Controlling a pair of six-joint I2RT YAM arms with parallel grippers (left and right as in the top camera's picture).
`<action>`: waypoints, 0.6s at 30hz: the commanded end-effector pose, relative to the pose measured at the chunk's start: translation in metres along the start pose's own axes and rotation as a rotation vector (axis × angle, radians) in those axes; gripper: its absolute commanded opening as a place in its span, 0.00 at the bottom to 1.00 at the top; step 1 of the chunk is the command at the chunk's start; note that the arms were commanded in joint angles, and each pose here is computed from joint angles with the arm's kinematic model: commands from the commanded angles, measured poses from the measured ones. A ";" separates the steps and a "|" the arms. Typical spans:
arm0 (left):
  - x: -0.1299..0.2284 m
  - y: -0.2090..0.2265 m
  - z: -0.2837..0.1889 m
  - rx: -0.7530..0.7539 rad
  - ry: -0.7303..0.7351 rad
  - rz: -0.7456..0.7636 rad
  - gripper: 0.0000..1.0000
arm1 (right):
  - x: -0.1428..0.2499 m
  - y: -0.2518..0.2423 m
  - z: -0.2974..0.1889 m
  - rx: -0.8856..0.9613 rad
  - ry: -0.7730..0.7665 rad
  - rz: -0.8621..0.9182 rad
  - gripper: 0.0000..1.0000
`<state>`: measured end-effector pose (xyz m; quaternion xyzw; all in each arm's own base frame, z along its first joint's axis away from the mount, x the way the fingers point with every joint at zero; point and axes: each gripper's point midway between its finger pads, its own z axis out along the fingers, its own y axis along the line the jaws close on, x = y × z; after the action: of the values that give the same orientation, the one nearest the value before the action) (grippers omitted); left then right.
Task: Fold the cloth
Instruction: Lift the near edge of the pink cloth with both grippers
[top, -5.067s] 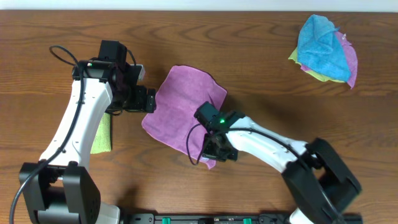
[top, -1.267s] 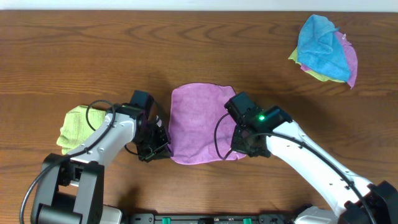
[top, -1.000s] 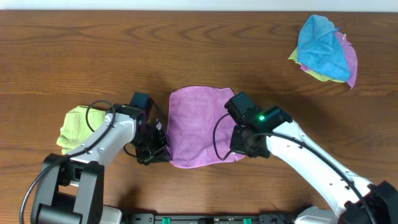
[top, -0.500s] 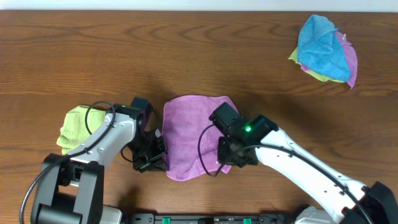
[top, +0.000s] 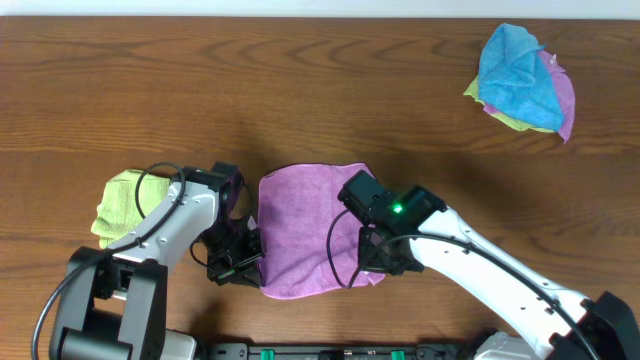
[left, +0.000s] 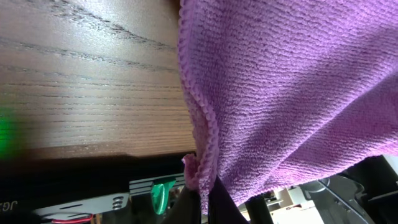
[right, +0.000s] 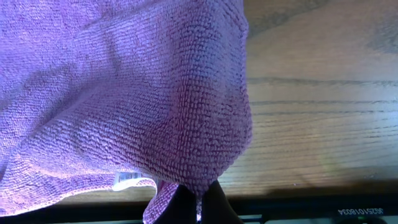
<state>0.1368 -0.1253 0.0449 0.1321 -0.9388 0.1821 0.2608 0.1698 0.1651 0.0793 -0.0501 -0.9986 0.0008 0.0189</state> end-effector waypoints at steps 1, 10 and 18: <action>-0.001 -0.003 -0.002 0.020 -0.016 0.035 0.06 | -0.005 0.001 0.001 0.003 -0.033 0.000 0.01; -0.041 -0.058 -0.045 0.156 -0.206 0.149 0.06 | -0.059 0.019 -0.016 -0.106 -0.206 0.039 0.01; -0.071 -0.097 -0.108 0.194 -0.418 0.229 0.06 | -0.135 0.022 -0.072 -0.233 -0.423 0.046 0.01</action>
<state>0.2578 -0.1597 0.1031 0.0812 -0.9574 0.2698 0.0634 0.2875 0.1781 0.1271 -0.0914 -0.9780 -0.1017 -0.1573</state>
